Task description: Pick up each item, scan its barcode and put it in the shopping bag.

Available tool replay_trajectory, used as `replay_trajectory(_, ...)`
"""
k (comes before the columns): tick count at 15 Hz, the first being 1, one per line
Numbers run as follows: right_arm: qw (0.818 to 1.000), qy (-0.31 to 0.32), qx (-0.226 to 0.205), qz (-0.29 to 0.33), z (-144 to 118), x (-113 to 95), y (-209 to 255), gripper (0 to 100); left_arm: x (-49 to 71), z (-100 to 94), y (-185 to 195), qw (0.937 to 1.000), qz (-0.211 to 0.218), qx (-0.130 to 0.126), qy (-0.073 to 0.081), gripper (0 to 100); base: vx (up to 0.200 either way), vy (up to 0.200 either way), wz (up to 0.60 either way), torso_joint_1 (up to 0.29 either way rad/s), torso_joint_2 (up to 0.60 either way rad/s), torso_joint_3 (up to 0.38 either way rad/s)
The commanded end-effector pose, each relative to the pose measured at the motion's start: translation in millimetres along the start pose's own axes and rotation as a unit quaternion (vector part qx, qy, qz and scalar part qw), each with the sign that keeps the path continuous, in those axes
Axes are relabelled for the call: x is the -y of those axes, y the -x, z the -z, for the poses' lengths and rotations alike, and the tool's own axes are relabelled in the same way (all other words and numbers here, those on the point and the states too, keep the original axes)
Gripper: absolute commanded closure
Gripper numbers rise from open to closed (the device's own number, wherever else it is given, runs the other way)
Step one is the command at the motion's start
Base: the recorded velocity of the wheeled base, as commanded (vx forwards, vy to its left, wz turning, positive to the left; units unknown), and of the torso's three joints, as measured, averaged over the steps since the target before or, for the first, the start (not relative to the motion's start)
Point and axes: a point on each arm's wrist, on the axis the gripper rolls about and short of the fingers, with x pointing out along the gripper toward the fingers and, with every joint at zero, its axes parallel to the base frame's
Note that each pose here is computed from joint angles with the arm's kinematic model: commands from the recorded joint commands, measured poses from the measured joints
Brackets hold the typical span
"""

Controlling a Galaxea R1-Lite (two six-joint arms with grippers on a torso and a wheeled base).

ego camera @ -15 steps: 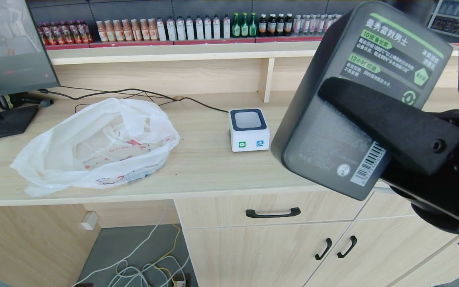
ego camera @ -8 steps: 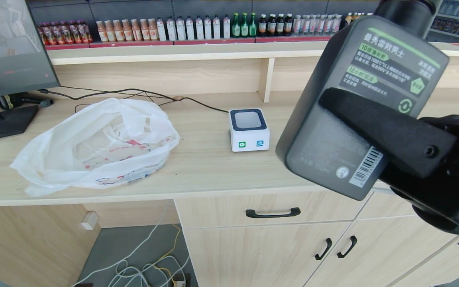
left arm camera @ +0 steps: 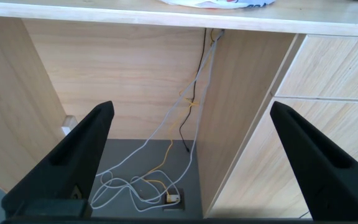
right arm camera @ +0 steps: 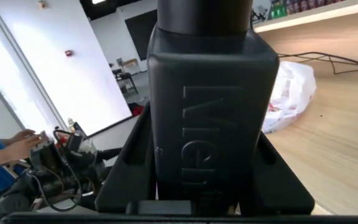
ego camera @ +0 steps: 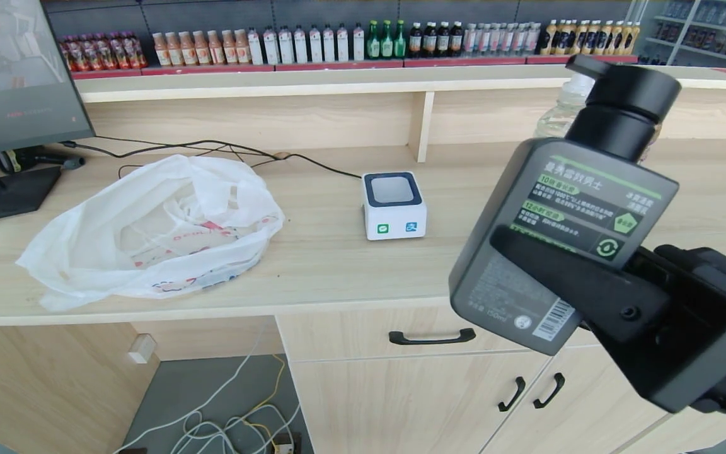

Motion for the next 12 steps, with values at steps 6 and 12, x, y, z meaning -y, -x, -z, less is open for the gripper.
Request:
replay_trajectory(6, 0.989, 0.089, -0.036, 0.115, 20, 13, 25, 100, 0.0, 0.0, 0, 1.0000, 0.000, 0.000, 0.000, 0, 0.000, 0.000, 0.00, 0.000, 0.00, 0.000)
replay_trajectory(12, 0.937, 0.182, -0.023, 0.298, 17, 34, 33, 100, 0.0, 0.0, 0, 1.0000, 0.000, 0.000, 0.000, 0, 0.000, 0.000, 0.00, 0.000, 0.00, 0.000)
